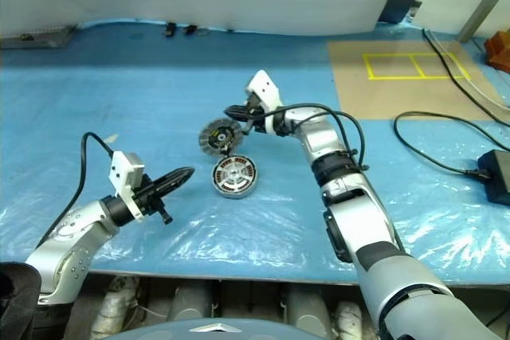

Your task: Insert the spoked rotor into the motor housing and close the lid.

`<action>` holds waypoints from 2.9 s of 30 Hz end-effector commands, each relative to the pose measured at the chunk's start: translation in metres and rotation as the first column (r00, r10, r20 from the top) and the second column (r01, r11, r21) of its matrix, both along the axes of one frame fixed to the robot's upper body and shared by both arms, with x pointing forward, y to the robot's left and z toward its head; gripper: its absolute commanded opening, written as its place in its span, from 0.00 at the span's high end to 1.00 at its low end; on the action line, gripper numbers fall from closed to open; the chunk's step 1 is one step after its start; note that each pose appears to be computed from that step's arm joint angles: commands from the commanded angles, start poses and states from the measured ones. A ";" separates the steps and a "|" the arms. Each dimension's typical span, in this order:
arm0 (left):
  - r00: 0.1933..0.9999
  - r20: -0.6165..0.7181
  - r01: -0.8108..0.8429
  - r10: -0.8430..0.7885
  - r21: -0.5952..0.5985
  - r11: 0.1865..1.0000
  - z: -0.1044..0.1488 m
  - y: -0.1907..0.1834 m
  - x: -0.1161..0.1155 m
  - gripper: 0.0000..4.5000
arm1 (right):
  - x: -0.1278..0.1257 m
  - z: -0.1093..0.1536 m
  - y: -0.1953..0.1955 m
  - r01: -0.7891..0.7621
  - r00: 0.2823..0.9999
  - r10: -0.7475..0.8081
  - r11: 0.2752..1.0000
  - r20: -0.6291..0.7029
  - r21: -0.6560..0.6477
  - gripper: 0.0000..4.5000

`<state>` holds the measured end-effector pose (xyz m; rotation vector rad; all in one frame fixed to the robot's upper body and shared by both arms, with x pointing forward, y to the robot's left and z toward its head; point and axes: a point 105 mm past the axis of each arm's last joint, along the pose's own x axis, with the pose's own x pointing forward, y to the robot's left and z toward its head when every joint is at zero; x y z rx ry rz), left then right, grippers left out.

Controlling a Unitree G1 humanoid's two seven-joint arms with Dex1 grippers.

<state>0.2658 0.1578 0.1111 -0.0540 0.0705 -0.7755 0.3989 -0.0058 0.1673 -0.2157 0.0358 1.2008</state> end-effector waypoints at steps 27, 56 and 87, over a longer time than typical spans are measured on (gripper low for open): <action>0.942 0.204 0.263 -0.268 0.055 0.963 0.059 -0.039 0.110 1.00 | -0.089 -0.006 -0.079 -0.197 0.949 0.189 0.980 -0.252 -0.006 1.00; 0.810 0.212 0.499 -0.547 0.241 0.833 0.047 -0.104 0.054 1.00 | -0.099 -0.046 -0.114 -0.221 0.924 0.132 0.950 -0.359 -0.219 1.00; 0.857 0.120 0.409 -0.501 0.433 0.803 -0.029 -0.106 0.034 1.00 | -0.082 -0.008 -0.088 -0.192 0.951 0.164 0.978 -0.261 -0.084 1.00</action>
